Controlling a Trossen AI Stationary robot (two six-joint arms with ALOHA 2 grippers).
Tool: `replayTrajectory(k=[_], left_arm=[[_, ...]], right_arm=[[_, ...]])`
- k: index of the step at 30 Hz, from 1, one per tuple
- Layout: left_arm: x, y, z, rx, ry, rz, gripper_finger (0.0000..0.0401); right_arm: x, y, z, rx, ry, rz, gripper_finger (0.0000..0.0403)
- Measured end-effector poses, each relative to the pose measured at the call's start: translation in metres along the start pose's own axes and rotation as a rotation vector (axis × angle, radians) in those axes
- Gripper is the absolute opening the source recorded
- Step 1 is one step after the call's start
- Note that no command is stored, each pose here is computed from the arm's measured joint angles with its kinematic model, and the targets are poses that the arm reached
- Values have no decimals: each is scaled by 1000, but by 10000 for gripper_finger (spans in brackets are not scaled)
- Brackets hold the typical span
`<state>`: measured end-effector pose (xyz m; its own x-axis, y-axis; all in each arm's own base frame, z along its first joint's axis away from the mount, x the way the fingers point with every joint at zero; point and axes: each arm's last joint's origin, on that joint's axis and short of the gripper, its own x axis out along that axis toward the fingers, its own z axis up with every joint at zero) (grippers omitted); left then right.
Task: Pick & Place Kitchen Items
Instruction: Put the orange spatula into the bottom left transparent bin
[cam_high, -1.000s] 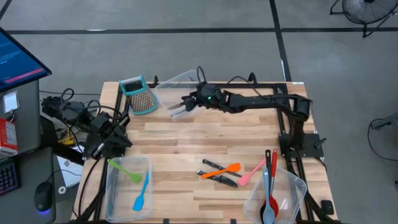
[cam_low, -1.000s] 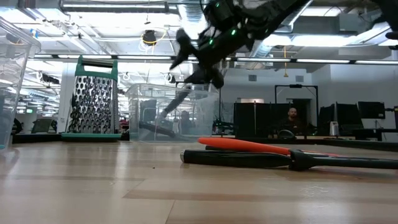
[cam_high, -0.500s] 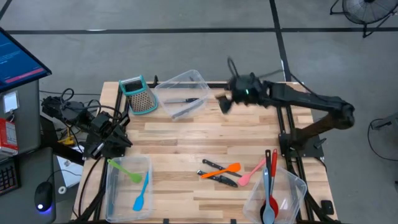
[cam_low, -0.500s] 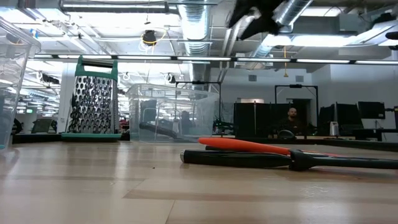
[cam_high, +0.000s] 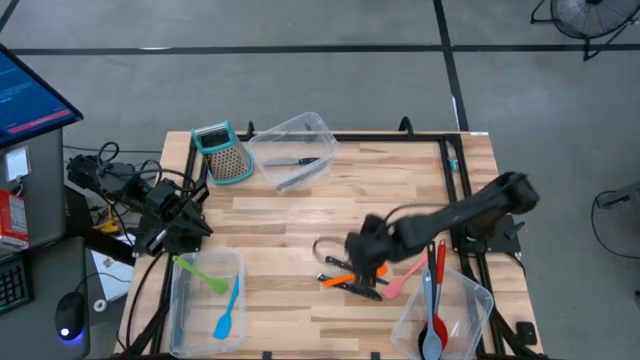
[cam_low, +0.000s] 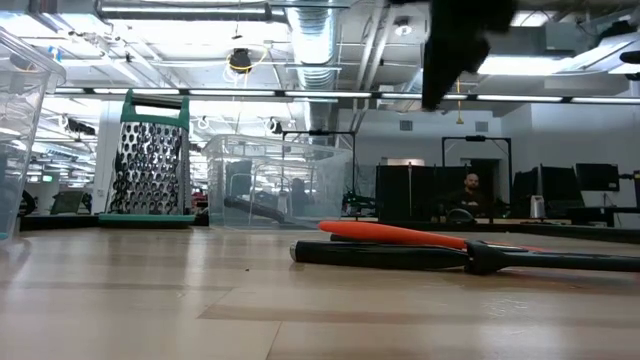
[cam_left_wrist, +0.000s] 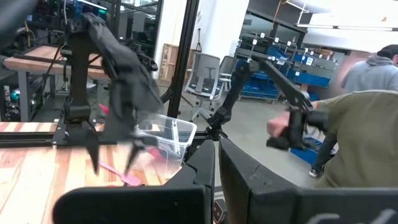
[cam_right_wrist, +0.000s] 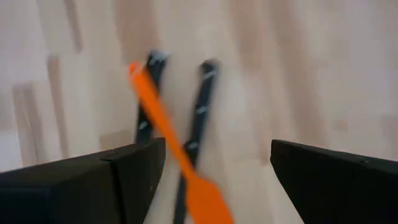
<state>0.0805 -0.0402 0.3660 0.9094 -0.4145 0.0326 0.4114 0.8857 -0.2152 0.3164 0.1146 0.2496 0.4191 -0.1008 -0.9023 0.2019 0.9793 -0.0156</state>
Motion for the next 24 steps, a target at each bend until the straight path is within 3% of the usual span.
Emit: replayTrajectory(k=[7,16,24], left_arm=[[0,0,0,0,-2,-1,4],[0,0,0,0,-5,-1,4],[0,0,1,0,-6,-1,4]], right_arm=[[57,35,1,-161,33,153,284],[81,33,9,-246,-9,157,284],[109,35,-2,-263,81,141,284]])
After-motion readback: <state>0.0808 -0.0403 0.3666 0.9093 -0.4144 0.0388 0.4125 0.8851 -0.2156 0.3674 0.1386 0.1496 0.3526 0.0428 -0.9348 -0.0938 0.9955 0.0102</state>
